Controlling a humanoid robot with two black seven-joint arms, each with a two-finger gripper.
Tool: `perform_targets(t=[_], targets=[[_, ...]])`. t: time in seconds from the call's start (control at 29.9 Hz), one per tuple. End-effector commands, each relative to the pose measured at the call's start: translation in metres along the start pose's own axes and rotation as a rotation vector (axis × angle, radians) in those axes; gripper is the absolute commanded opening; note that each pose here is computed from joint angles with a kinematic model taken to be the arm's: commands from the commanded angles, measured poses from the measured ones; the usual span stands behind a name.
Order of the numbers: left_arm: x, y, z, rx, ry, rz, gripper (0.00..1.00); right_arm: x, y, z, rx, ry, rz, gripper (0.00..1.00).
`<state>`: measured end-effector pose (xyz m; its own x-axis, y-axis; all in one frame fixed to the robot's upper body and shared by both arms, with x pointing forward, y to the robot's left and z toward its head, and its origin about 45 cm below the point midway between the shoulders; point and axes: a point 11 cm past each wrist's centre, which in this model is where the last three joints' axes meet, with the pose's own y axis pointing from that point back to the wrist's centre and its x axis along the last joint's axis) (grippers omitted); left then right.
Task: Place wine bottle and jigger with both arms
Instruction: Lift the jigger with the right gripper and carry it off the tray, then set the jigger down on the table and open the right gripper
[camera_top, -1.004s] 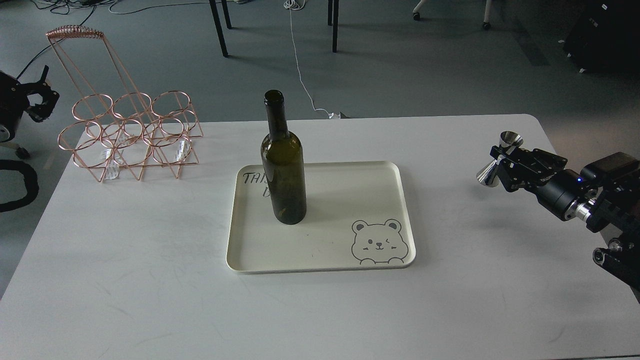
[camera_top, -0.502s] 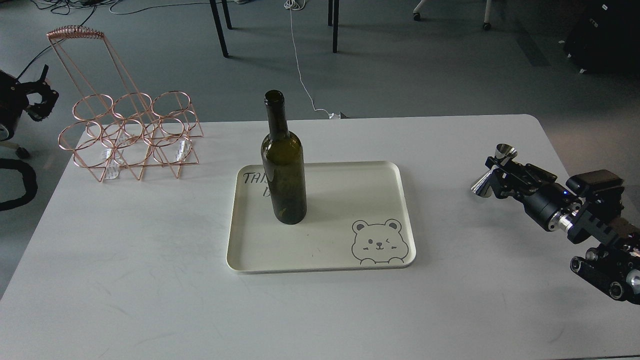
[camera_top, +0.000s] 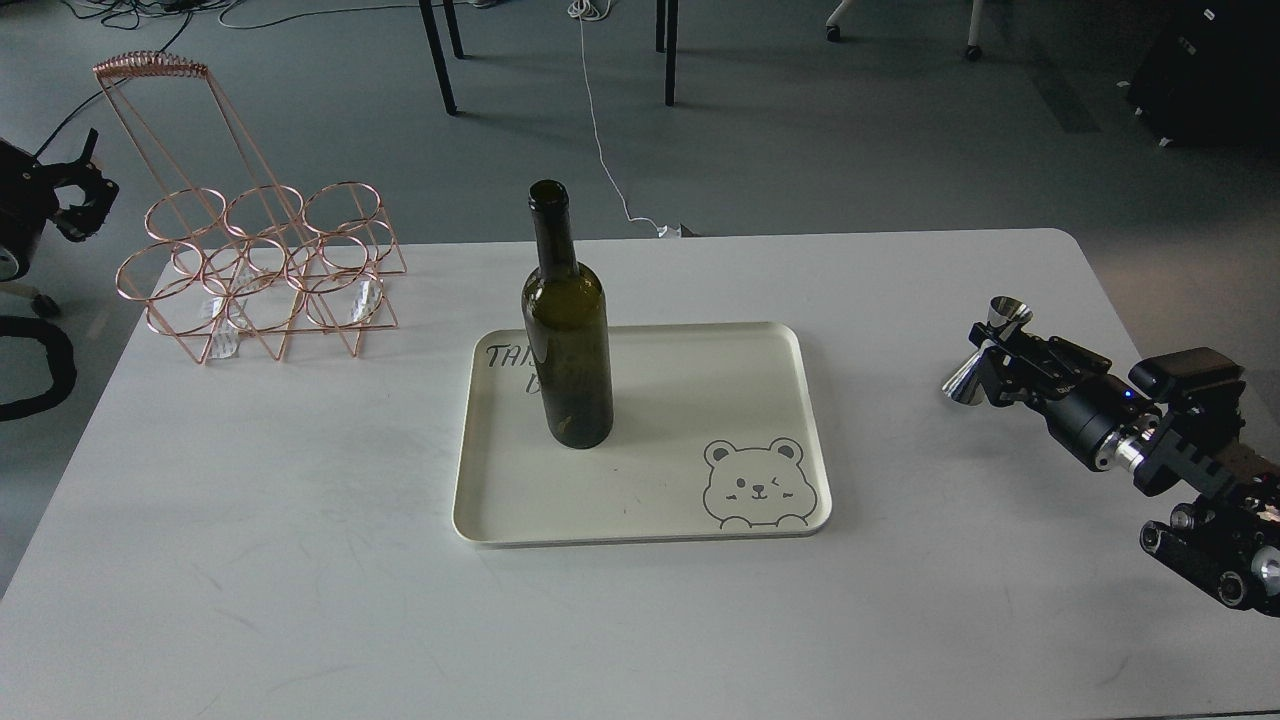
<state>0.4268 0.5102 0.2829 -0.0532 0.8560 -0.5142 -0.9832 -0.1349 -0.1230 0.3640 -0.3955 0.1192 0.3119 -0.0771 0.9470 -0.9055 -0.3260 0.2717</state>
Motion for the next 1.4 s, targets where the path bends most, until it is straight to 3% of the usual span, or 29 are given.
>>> perform_targets(t=[0.0, 0.17, 0.43, 0.64, 0.77, 1.14, 1.37], targets=[[0.0, 0.0, -0.001, 0.002, 0.0, 0.001, 0.99, -0.004, 0.002, 0.0, -0.003, -0.003, -0.008, 0.19], [0.0, 0.0, 0.0, 0.0, 0.001, -0.002, 0.99, -0.009, 0.004, -0.001, 0.003, -0.001, -0.023, 0.34], [0.0, 0.0, 0.001, 0.0, 0.0, -0.001, 0.99, -0.009, 0.004, -0.002, 0.005, -0.003, -0.023, 0.38], [-0.002, -0.001, 0.002, -0.003, -0.001, -0.005, 0.99, -0.015, 0.004, -0.011, 0.035, -0.007, -0.042, 0.48], [-0.002, -0.001, 0.002, -0.004, -0.002, -0.005, 0.99, -0.019, 0.006, -0.018, 0.061, -0.013, -0.059, 0.61], [-0.002, -0.003, 0.006, -0.015, -0.002, -0.006, 0.99, -0.005, 0.041, -0.008, 0.077, -0.018, -0.077, 0.69], [0.001, -0.001, 0.012, -0.01, -0.014, -0.004, 0.99, 0.032, 0.063, 0.013, 0.05, 0.022, -0.045, 0.74]])
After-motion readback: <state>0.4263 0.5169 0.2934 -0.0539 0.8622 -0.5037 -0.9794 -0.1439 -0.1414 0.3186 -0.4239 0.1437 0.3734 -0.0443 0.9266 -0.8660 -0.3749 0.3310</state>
